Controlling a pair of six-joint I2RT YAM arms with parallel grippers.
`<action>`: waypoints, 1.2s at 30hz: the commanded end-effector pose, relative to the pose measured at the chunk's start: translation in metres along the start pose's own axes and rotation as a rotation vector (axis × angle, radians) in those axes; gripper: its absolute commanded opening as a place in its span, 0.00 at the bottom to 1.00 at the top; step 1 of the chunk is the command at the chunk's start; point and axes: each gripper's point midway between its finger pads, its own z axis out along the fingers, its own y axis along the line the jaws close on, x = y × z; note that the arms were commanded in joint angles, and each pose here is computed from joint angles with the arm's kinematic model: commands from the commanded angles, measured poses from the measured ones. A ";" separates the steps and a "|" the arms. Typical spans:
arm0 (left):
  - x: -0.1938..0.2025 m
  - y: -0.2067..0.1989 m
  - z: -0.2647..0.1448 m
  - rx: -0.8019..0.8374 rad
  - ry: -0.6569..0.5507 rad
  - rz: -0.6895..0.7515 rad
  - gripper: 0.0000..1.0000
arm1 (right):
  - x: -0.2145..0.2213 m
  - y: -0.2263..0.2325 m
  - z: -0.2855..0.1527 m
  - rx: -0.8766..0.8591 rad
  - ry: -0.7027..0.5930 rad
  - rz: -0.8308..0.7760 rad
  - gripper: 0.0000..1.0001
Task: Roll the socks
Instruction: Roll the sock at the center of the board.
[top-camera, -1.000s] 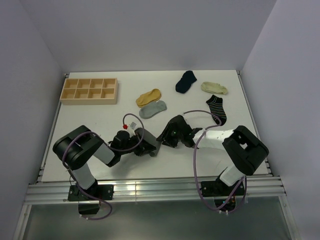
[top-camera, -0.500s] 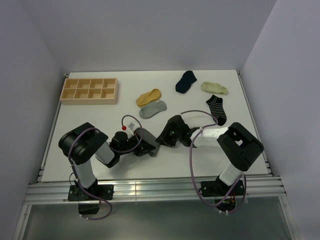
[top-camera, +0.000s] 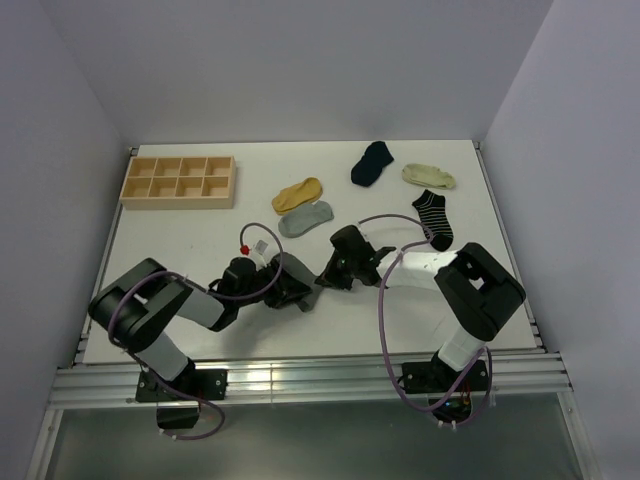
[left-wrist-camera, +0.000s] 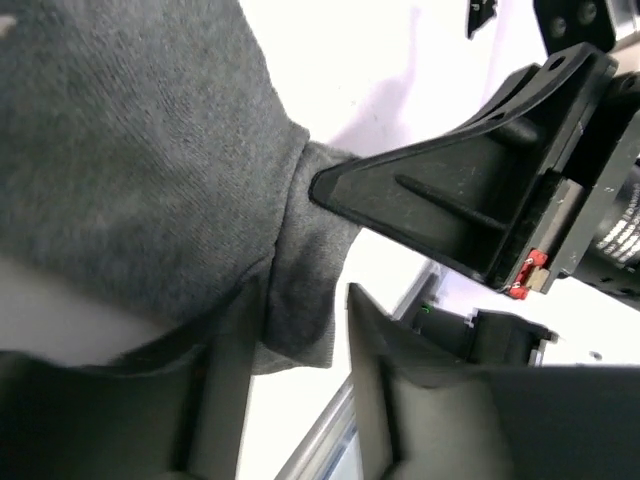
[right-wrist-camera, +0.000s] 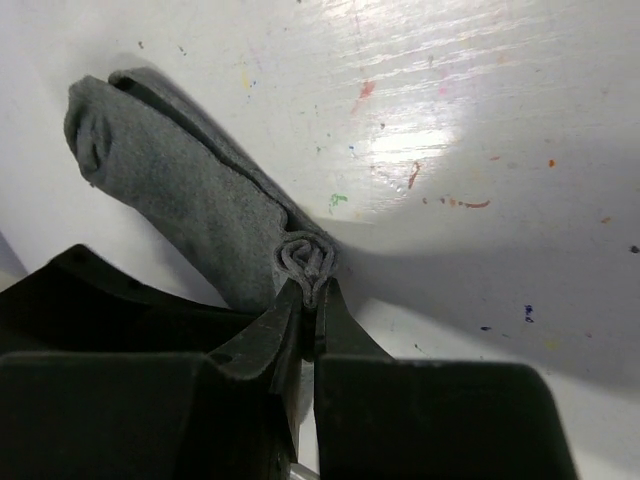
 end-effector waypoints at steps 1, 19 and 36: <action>-0.017 -0.005 -0.001 -0.089 -0.077 0.139 0.47 | -0.011 -0.001 -0.008 0.069 -0.042 -0.044 0.00; 0.005 -0.046 0.010 -0.447 -0.267 0.838 0.58 | -0.007 -0.007 -0.012 0.168 0.008 -0.059 0.00; 0.026 -0.020 0.029 -0.644 -0.245 1.075 0.46 | -0.004 -0.010 -0.009 0.176 0.026 -0.058 0.00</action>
